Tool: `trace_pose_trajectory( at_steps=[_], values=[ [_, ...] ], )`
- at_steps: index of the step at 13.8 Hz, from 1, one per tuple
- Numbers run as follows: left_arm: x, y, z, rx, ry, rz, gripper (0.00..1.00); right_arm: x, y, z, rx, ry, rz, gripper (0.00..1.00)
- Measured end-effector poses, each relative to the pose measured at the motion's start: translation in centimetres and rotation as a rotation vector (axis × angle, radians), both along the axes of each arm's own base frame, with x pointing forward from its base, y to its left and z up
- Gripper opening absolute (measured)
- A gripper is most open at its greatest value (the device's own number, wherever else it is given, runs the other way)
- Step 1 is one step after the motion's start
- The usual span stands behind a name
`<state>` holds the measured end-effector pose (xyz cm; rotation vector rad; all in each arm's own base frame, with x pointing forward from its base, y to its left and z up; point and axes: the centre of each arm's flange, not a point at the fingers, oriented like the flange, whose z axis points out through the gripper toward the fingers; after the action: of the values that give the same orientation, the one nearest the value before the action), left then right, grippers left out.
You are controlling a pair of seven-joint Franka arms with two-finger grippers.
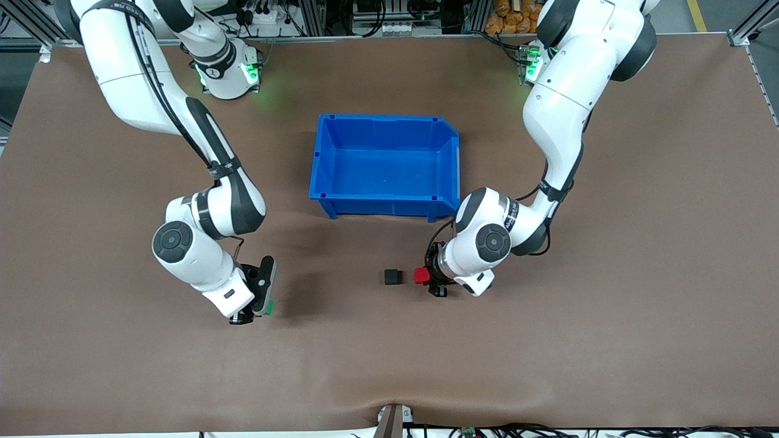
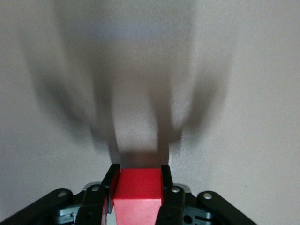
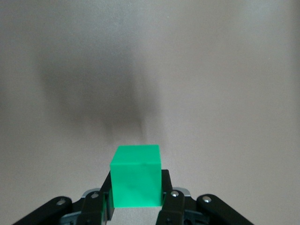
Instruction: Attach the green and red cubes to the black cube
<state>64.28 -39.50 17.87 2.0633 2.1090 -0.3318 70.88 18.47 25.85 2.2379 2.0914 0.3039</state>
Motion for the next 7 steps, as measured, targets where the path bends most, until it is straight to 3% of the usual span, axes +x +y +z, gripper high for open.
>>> trace_pose_trajectory(
  at_steps=[7],
  values=[
    [-0.7,-1.9,-0.2,-0.005,-0.002,-0.012,0.40,0.0,0.0,0.0,0.000,0.000,0.000,0.40]
  ],
)
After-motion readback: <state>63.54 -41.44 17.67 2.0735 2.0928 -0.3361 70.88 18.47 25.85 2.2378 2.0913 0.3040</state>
